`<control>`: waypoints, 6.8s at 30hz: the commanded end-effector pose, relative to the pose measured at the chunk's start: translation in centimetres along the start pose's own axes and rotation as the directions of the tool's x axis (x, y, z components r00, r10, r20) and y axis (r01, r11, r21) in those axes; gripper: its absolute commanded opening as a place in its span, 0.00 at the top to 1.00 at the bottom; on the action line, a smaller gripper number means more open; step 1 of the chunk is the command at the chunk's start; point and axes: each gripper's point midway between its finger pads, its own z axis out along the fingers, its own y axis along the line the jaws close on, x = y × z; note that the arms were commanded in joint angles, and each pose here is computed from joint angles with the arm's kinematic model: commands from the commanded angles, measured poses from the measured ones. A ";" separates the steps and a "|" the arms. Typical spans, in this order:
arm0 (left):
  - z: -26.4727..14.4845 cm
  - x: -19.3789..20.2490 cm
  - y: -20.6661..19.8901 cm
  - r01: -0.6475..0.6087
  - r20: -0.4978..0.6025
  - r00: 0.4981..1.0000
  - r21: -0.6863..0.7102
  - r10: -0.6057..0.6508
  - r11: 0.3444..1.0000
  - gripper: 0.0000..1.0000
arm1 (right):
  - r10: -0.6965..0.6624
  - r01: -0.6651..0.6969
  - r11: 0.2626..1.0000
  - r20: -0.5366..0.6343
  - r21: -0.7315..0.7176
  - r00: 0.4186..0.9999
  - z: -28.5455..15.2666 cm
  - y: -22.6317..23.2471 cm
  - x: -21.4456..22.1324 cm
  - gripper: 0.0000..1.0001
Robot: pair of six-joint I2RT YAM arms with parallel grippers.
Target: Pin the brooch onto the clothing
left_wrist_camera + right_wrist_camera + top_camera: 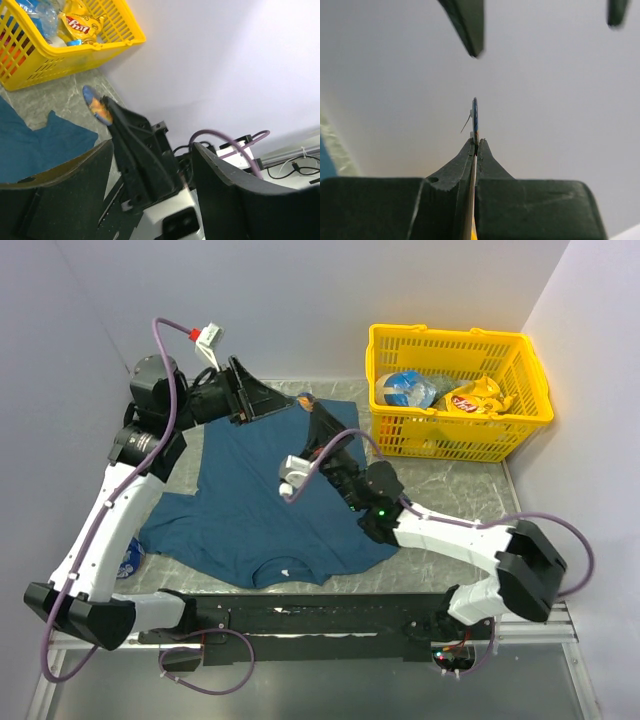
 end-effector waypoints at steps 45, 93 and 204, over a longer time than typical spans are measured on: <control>2.6 -0.9 2.1 -0.025 -0.003 1.000 -0.066 0.025 0.997 0.99 | -0.181 0.180 0.942 -0.024 0.285 0.983 0.5 -4.2 -3.8 0.98; -5.2 5.0 -4.5 -0.615 -0.035 0.763 0.268 0.645 0.742 0.99 | 0.871 -0.625 0.059 -0.265 -0.778 0.413 -4.3 -6.3 -11.5 0.37; -16.2 5.0 25.7 0.140 0.305 0.918 -0.849 0.255 0.509 0.09 | 0.004 -0.758 -0.519 -0.886 0.395 -0.464 -1.2 37.9 -9.0 1.00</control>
